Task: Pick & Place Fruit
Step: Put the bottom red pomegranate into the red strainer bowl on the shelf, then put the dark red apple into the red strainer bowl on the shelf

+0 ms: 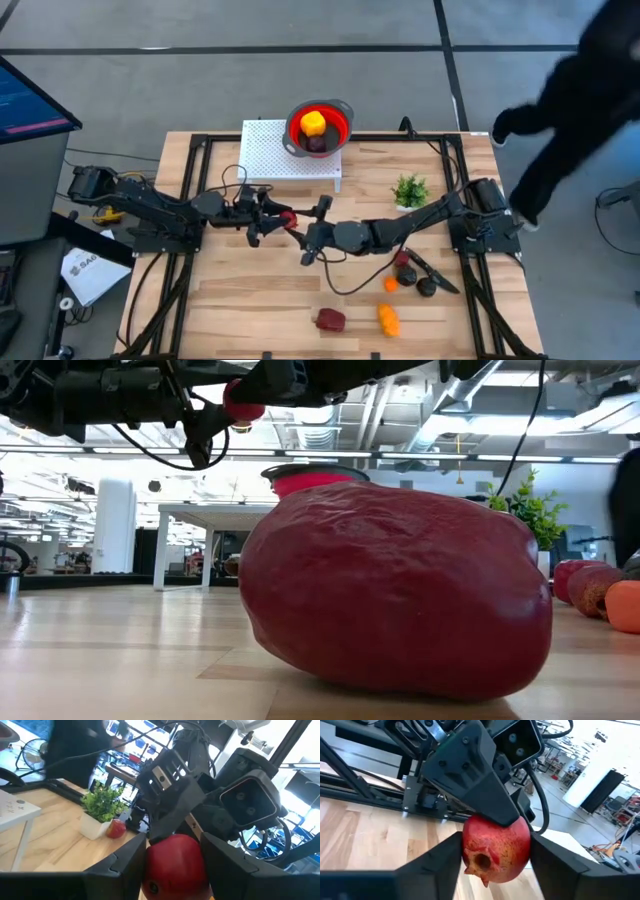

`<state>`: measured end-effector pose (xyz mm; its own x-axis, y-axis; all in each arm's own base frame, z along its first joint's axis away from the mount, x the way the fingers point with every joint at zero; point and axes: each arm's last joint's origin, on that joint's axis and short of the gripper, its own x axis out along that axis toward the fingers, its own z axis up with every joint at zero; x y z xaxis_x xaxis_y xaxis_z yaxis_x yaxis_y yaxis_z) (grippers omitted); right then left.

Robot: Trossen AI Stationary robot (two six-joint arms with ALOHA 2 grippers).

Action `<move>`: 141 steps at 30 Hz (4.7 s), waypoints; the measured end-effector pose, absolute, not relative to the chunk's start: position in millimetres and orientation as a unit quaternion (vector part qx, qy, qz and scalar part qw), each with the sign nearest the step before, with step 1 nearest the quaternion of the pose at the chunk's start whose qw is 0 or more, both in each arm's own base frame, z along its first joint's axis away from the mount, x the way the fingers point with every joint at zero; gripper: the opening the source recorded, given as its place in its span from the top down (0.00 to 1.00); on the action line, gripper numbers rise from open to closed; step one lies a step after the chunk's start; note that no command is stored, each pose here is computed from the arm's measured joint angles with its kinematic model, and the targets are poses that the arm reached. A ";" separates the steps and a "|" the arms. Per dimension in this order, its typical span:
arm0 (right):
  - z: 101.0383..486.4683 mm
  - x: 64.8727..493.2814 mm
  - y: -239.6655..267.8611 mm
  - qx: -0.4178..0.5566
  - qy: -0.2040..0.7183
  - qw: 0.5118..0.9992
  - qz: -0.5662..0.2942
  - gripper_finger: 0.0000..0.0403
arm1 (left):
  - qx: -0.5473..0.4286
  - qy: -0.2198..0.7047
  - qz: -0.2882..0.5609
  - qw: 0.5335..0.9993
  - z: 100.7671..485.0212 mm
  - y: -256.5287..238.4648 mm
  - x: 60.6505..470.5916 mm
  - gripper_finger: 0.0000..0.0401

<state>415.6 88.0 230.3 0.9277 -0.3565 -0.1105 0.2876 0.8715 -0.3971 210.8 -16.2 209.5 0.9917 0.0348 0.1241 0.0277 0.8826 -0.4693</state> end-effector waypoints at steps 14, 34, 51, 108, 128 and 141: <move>210.8 400.2 101.7 -0.115 0.207 0.962 -0.135 0.57 | -0.008 -0.088 -0.020 0.996 218.6 -18.8 205.9 0.28; 221.5 390.8 39.0 0.160 0.277 0.936 -0.149 0.57 | 0.367 0.147 0.154 0.905 179.0 -83.1 270.3 0.20; 225.5 394.1 35.7 0.172 0.255 0.941 -0.139 0.55 | 0.367 0.176 0.222 0.886 172.7 -75.0 279.7 0.40; 159.2 286.2 76.9 0.110 0.324 0.878 -0.335 0.28 | 0.022 0.169 0.400 0.901 303.8 128.0 313.2 0.53; 161.1 289.2 78.3 0.108 0.312 0.885 -0.328 0.28 | -0.034 0.157 0.449 0.879 283.1 154.6 296.8 0.39; 151.6 300.7 80.8 0.070 0.288 0.898 -0.326 0.28 | 0.019 0.104 0.323 0.940 329.7 112.5 283.2 0.31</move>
